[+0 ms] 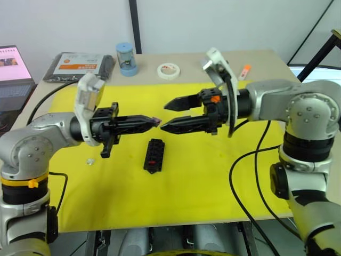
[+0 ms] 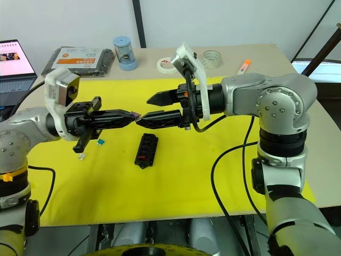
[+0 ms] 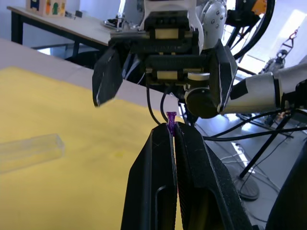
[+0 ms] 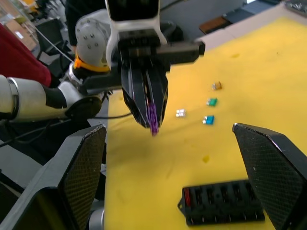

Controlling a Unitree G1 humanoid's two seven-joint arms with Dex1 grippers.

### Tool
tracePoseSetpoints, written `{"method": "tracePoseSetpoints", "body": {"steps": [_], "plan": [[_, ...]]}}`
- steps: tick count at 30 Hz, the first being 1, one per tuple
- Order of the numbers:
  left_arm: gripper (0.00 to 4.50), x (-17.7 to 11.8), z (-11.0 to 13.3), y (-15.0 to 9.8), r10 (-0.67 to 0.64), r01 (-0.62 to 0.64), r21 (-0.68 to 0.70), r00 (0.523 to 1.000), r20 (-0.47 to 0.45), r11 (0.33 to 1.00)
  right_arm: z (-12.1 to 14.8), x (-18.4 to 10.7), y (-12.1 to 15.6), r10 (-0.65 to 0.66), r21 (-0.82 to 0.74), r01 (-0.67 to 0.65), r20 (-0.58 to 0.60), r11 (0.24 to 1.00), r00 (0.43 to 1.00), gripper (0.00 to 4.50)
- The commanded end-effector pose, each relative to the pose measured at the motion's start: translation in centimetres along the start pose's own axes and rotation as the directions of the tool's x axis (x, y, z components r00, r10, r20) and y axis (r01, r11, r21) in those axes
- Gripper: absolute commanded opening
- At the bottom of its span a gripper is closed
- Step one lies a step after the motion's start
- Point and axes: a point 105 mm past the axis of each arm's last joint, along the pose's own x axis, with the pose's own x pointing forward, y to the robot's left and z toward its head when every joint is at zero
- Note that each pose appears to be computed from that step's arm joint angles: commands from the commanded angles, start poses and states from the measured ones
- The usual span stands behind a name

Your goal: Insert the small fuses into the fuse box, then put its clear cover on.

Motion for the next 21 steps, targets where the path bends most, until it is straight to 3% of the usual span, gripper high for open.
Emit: {"method": "tracePoseSetpoints", "body": {"steps": [1,4,10,13,15,21], "plan": [[0.0,0.03,0.9,-0.04,-0.005,0.004,0.042,1.0,0.018,0.999,0.33,-0.03,0.66,-0.007,-0.044,0.007,0.003,0.999,1.0,3.61],[0.0,0.02,0.91,0.13,0.0,-0.001,0.044,1.0,0.019,0.999,0.28,0.16,0.89,-0.002,-0.045,0.002,0.008,0.999,1.0,2.6],[0.0,-0.03,0.87,0.35,0.01,-0.011,0.049,1.0,0.021,0.999,0.26,0.46,1.06,0.002,-0.041,-0.001,0.02,0.999,1.0,2.6],[0.0,-0.02,0.82,0.42,0.015,-0.016,0.05,1.0,0.021,0.999,0.32,0.48,1.13,0.005,-0.039,-0.004,0.025,0.999,1.0,2.1],[0.0,0.01,0.71,0.42,0.015,-0.016,0.05,1.0,0.018,0.999,0.38,0.52,1.23,0.011,-0.039,-0.009,0.029,0.999,1.0,1.49],[0.0,0.05,0.43,0.4,0.012,-0.012,0.052,1.0,0.003,0.999,0.55,0.63,1.3,0.018,-0.032,-0.017,0.038,0.999,0.999,1.49]]}}
